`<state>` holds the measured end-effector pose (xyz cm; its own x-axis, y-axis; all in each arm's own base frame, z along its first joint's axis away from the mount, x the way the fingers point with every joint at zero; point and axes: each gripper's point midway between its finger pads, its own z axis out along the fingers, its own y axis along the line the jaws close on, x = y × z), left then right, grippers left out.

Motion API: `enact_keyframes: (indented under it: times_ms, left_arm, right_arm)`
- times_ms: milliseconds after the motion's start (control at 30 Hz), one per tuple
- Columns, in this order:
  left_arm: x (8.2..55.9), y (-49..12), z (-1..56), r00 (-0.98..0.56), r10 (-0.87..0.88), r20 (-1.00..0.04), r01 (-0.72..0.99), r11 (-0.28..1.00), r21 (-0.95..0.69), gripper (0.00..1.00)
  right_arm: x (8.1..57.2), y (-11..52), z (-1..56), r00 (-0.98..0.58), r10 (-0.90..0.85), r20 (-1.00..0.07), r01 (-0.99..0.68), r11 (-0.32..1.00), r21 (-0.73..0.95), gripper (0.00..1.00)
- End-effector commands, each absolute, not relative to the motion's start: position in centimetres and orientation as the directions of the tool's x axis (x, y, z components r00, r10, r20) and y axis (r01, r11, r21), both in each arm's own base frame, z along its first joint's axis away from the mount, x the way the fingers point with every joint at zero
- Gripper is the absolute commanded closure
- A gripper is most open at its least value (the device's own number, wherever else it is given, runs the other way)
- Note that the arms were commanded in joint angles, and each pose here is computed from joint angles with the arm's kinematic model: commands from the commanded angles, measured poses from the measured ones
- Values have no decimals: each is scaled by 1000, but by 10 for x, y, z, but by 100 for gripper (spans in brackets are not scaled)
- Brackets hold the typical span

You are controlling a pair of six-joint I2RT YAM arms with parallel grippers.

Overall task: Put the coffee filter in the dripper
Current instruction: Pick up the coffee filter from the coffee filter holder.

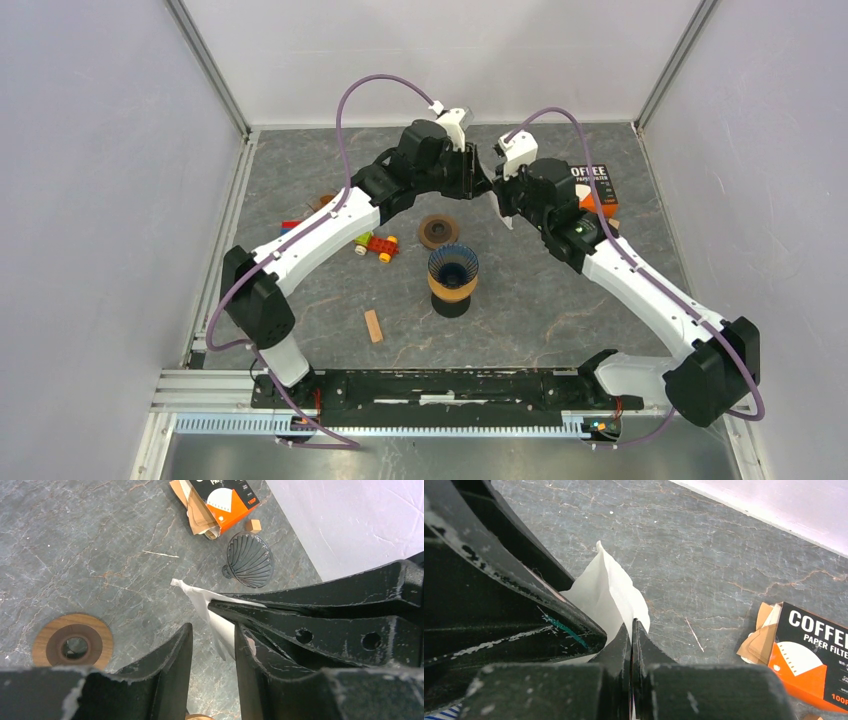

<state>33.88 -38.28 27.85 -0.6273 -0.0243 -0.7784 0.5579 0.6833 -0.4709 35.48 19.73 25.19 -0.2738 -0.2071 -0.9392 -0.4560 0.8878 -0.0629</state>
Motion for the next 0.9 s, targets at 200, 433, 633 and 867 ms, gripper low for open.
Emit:
enact_keyframes:
  times_ms: [200, 433, 633, 867]
  left_arm:
    - [336, -394, 299, -636, -82, -768, 550, 650, -525, 59]
    - [343, -394, 294, -625, -76, -777, 541, 675, -502, 75]
    - [350, -390, 292, -605, -71, -793, 534, 703, -470, 65]
    - [353, -381, 290, -588, -70, -806, 516, 735, -440, 56]
  right_arm:
    - [367, 193, 293, -205, -121, -971, -389, 920, -33, 100]
    - [367, 195, 294, -204, -114, -972, -393, 919, -26, 100]
    - [364, 194, 292, -208, -105, -973, -393, 919, -16, 100]
    - [363, 189, 296, -203, -97, -974, -376, 926, -13, 100]
